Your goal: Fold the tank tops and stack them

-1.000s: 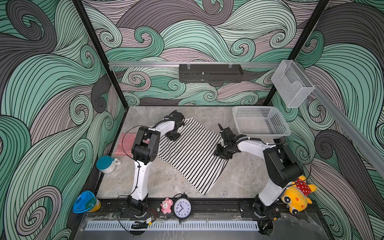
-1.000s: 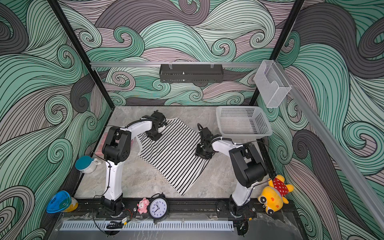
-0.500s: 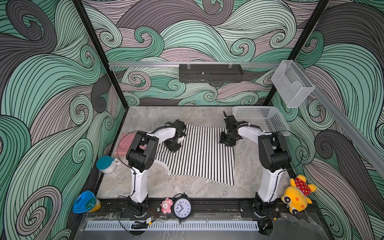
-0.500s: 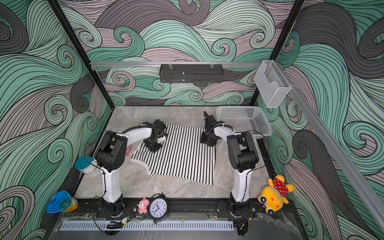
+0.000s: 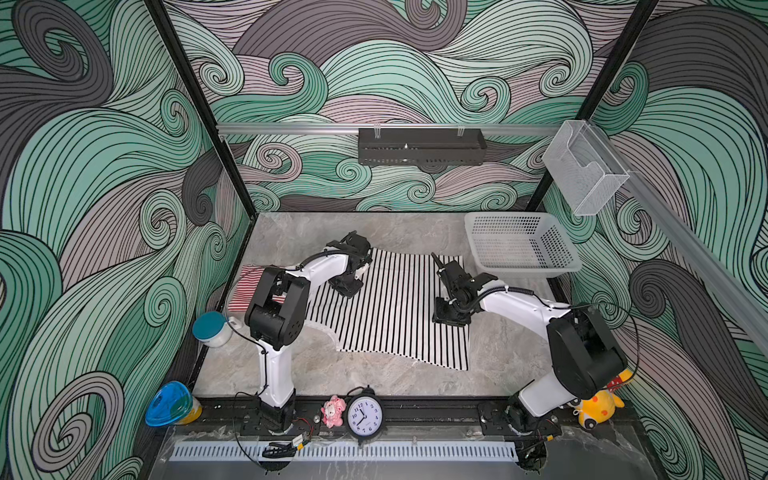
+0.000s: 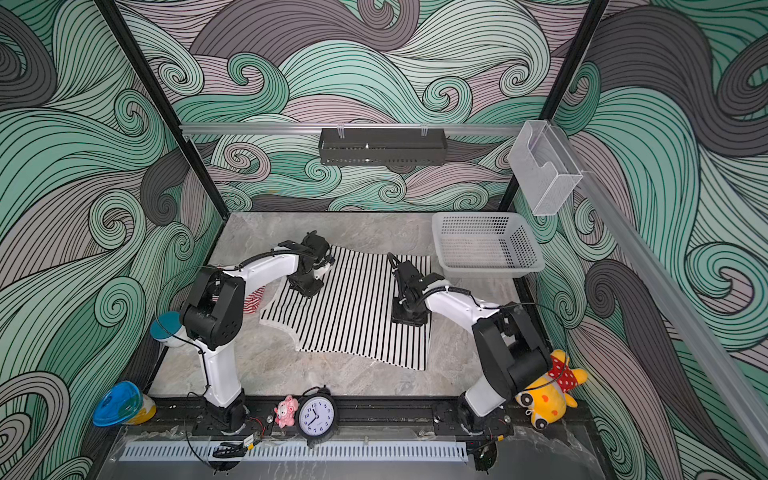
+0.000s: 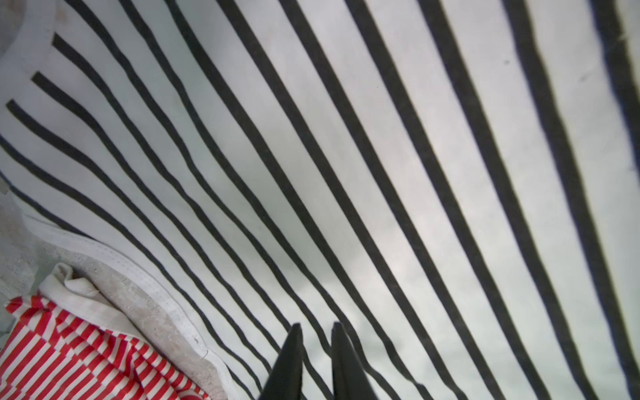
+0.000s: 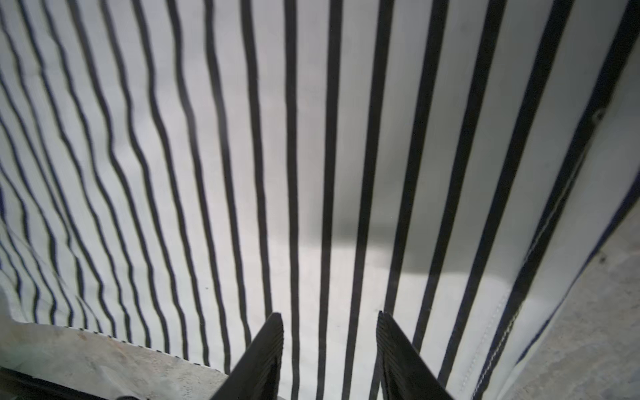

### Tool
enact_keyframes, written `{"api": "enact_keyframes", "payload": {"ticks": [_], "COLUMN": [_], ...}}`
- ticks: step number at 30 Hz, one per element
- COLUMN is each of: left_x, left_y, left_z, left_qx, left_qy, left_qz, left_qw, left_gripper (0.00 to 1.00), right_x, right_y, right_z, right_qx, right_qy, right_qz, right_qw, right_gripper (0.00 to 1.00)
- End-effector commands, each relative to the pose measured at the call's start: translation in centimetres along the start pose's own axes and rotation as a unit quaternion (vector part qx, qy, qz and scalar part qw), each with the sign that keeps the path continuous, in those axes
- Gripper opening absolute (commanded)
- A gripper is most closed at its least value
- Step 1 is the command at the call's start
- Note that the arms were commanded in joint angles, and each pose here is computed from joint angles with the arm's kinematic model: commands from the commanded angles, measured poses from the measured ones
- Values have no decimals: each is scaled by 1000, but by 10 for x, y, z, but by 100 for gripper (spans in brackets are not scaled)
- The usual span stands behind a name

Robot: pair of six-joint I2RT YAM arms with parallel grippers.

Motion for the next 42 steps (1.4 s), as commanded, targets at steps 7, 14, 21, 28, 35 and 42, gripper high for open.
{"api": "enact_keyframes", "payload": {"ticks": [7,14,21,28,35,42], "left_x": [-14,-47,-66,-54,-55,-79], "left_y": [2,-6,-8,3,10,-8], "left_z": [-11,-13,-9,16,45,65], "left_qx": [14,-6,-16,6,29,-16], "left_qy": [19,54,66,19,-66,-111], "left_qz": [-3,-10,-14,-7,-5,-41], "left_qw": [1000,998,998,1000,997,993], "left_gripper": [18,17,17,18,21,34], "right_x": [-15,-8,-2,-11,-43,-88], "right_y": [-16,-34,-39,-24,-33,-54], "right_z": [-20,-30,-19,10,42,35], "right_qx": [-40,-63,-57,-9,4,3], "right_qy": [34,51,42,5,-59,-54], "right_qz": [2,-15,-20,-27,-95,-160], "right_qw": [999,997,997,1000,994,986], "right_gripper": [46,46,46,47,49,51]}}
Point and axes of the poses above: each gripper's point midway between its finger pads, its own z axis back along the fingers, its own y axis along the line the jaws close on, x = y × z, the point moved 5 cm from there along z, back along the fingers, and after that the axes turned 12 degrees about z, right-handed, at the moved point
